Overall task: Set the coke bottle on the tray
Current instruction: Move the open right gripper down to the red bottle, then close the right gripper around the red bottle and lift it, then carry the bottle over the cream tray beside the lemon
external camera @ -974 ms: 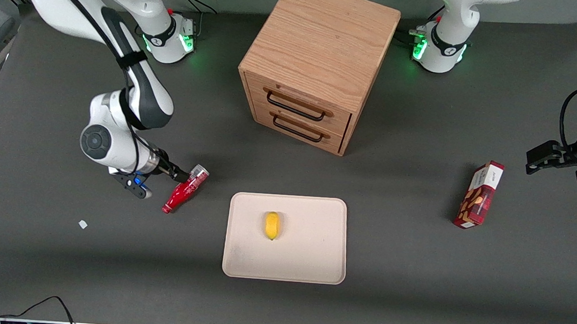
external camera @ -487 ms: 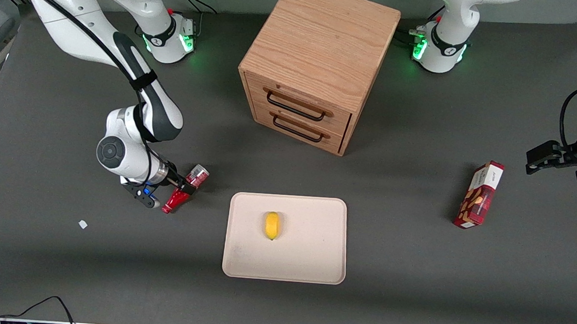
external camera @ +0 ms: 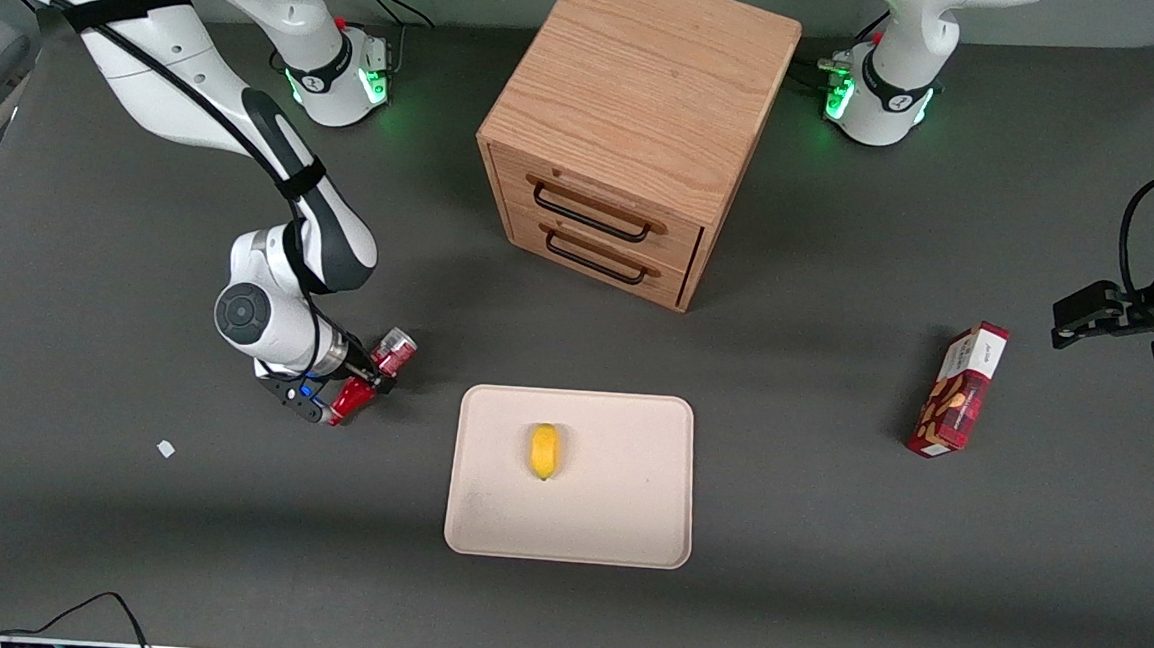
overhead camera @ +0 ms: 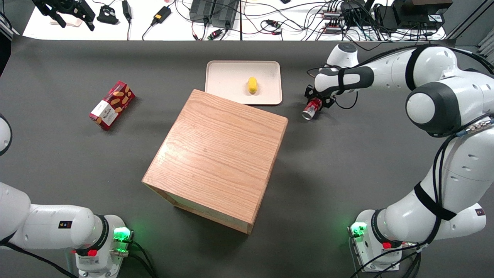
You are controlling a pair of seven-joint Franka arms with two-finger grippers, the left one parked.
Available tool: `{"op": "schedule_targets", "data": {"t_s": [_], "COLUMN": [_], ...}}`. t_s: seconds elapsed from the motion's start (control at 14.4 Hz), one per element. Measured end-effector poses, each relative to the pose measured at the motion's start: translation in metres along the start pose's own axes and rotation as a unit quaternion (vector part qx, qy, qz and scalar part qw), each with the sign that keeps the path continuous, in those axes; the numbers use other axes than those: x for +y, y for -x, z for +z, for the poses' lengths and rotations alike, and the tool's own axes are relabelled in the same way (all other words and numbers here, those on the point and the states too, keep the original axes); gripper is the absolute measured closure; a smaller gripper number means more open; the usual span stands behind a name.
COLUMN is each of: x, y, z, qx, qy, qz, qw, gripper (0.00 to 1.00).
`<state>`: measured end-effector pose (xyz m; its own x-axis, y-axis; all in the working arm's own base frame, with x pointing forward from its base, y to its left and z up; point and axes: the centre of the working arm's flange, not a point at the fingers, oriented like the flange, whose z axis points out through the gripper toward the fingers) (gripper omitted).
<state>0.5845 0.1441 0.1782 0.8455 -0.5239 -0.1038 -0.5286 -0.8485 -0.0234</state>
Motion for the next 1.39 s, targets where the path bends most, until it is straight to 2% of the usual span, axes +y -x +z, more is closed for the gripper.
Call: {"op": "schedule_targets", "data": {"t_s": [0.07,0.28,0.42,0.77,0.83,0.97,1.18,1.25,1.39], "x": [-0.002,-0.008,-0.018,-0.038,-0.042,-0.058,-0.094,-0.109,-0.142], "y": [0.0,0.0,-0.004,-0.006,-0.003,0.008,0.034,0.041,0.042], "z": [-0.001,-0.009,-0.039,-0.219,-0.257,-0.32,-0.359,-0.355,-0.32], "qx": [0.002,0.006,0.007,-0.007,-0.004,0.012,0.029,0.025,0.005], "qy": [0.001,0.005,0.016,0.048,0.046,0.028,-0.007,-0.016,-0.029], "qz": [-0.004,-0.014,-0.033,-0.115,-0.132,-0.163,-0.205,-0.219,-0.238], "qw": [1.0,0.9999,0.9993,0.9921,0.9902,0.9862,0.9783,0.9753,0.9708], "gripper": [0.44,0.44,0.44,0.44,0.44,0.44,0.44,0.44,0.44]}}
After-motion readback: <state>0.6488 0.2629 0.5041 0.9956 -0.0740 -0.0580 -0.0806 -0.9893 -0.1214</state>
